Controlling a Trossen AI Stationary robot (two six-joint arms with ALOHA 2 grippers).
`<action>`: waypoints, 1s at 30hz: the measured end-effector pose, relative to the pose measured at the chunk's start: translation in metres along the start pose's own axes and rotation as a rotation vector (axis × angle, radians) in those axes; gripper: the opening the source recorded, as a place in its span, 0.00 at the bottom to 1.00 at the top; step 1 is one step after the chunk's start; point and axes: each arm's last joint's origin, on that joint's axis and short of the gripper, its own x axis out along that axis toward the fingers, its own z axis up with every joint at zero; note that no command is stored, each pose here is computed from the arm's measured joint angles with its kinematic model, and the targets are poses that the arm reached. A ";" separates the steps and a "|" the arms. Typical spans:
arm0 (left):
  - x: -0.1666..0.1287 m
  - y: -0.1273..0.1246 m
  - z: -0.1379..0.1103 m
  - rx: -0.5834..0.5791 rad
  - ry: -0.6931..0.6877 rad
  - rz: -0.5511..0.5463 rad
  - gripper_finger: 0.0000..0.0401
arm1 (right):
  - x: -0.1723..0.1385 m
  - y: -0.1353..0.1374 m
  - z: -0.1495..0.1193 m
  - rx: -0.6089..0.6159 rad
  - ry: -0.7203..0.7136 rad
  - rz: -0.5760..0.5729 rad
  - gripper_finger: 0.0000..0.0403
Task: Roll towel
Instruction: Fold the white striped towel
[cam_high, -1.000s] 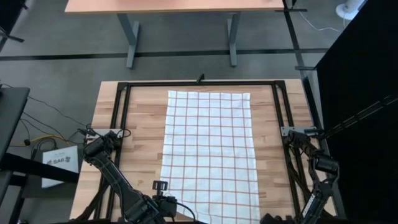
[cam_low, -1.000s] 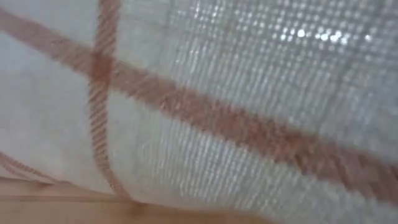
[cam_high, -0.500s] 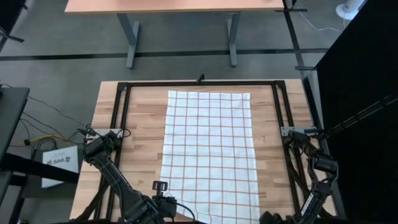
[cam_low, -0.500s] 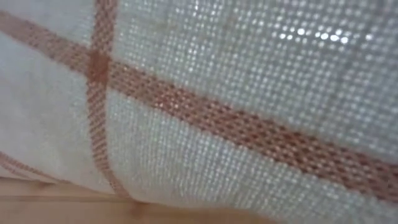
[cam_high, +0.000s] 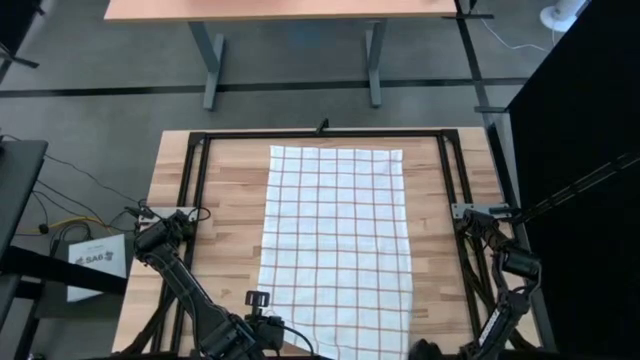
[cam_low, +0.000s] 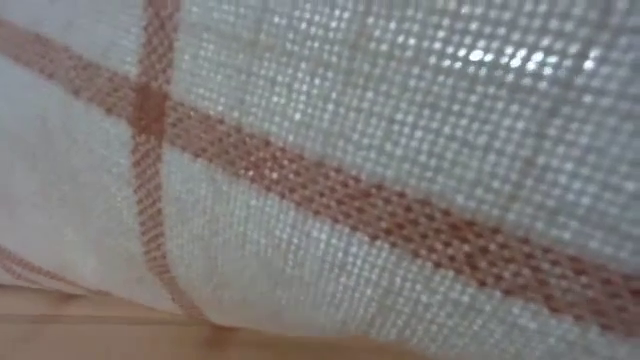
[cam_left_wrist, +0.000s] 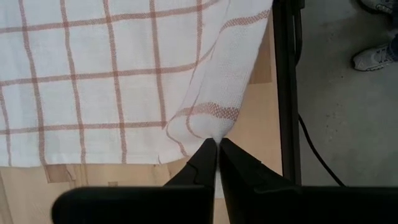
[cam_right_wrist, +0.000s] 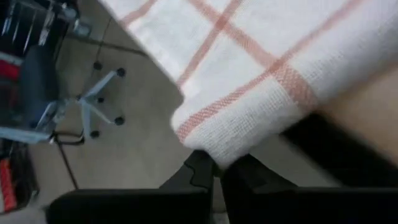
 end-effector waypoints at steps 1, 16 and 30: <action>0.000 0.000 0.000 0.000 0.000 0.000 0.00 | -0.002 0.004 -0.001 -0.013 0.010 0.009 0.01; -0.005 0.003 -0.003 0.011 0.038 0.012 0.00 | -0.033 0.070 0.023 -0.216 0.027 -0.015 0.00; -0.078 0.055 -0.017 -0.077 -0.062 0.050 0.00 | -0.124 0.062 0.096 -0.226 -0.172 -0.273 0.00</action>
